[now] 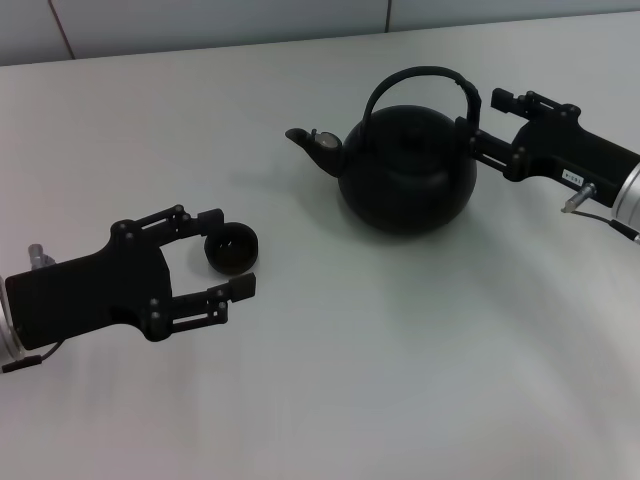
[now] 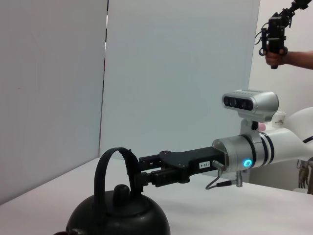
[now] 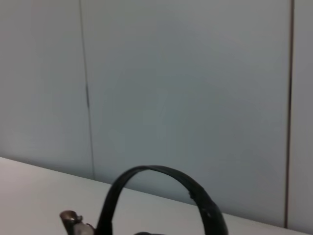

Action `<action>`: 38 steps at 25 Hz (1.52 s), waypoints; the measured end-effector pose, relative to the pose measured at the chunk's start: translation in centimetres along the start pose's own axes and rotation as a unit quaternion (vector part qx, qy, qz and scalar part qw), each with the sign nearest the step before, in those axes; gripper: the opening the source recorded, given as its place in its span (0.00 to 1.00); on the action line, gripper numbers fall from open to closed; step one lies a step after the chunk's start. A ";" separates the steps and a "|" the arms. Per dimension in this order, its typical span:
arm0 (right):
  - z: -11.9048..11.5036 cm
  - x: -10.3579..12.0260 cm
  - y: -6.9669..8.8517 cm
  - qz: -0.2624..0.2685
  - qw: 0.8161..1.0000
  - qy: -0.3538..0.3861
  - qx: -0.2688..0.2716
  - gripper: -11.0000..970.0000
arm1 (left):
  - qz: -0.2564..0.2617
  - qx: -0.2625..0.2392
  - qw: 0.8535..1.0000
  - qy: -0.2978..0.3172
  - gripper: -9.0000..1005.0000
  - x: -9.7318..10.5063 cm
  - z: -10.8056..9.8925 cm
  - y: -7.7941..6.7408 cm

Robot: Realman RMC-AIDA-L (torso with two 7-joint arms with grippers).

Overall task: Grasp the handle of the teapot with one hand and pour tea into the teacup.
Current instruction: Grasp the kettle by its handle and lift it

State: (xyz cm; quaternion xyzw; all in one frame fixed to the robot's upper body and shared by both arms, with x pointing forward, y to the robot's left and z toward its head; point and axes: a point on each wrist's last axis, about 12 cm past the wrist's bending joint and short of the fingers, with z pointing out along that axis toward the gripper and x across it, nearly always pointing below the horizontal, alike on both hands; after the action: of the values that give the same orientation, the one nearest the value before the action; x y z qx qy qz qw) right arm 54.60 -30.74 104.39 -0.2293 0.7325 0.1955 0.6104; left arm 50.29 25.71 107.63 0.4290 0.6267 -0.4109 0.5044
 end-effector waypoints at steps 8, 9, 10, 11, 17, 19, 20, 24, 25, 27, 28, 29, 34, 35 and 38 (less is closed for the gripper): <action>0.7 0.1 -0.6 0.018 0.999 0.006 0.034 0.63 | 0.001 -0.006 1.000 -0.002 0.80 0.0 -0.1 0.1; 0.8 0.1 -0.7 0.019 0.999 0.006 0.036 0.63 | 0.000 -0.006 1.000 -0.002 0.80 0.0 -0.2 0.1; 1.0 0.0 -0.7 0.019 0.999 0.007 0.038 0.62 | 0.000 -0.007 1.000 -0.002 0.80 0.0 -0.2 0.1; 1.1 0.0 -0.7 0.018 0.999 0.008 0.038 0.62 | 0.000 -0.007 1.000 -0.002 0.80 0.0 -0.2 0.1; 1.6 -0.1 -0.5 0.014 0.999 0.012 0.033 0.61 | 0.000 -0.008 1.000 -0.002 0.80 0.1 -0.2 0.1; 1.7 0.0 -0.4 0.012 0.999 0.012 0.031 0.61 | 0.001 -0.008 1.000 -0.002 0.80 0.0 -0.2 0.1; 1.8 -0.1 -0.3 0.012 0.999 0.012 0.030 0.60 | 0.001 -0.009 1.000 -0.002 0.80 0.0 -0.2 0.1; 1.9 -0.1 -0.3 0.012 0.999 0.012 0.029 0.60 | 0.002 -0.011 1.000 -0.001 0.80 0.0 -0.3 0.3; 1.9 0.0 -0.3 0.012 0.999 0.013 0.030 0.59 | 0.002 -0.012 1.000 -0.001 0.80 0.0 -0.3 0.3; 1.9 0.0 -0.3 0.012 0.999 0.013 0.031 0.59 | 0.002 -0.012 1.000 -0.001 0.80 0.0 -0.3 0.3; 1.9 0.0 -0.4 0.012 0.999 0.013 0.032 0.59 | 0.002 -0.012 1.000 -0.001 0.80 0.0 -0.3 0.3; 1.9 0.0 -0.4 0.013 0.999 0.013 0.034 0.59 | 0.002 -0.012 1.000 -0.001 0.80 0.0 -0.3 0.3; 1.9 -0.1 -0.5 0.012 0.999 0.012 0.035 0.57 | 0.002 -0.016 1.000 0.001 0.80 0.0 -0.3 0.4; 2.0 -0.2 -0.5 0.011 0.999 0.011 0.035 0.52 | 0.002 -0.017 1.000 0.001 0.80 0.0 -0.3 0.4; 2.1 -0.3 -0.5 0.011 0.999 0.011 0.034 0.37 | 0.002 -0.017 1.000 0.001 0.80 0.0 -0.3 0.4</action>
State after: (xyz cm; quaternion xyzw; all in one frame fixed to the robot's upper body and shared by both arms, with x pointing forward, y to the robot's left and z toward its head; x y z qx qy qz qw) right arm 56.59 -29.95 104.27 -0.2023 0.7477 0.1747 0.6079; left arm 50.60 26.09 107.63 0.4226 0.6331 -0.3987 0.5115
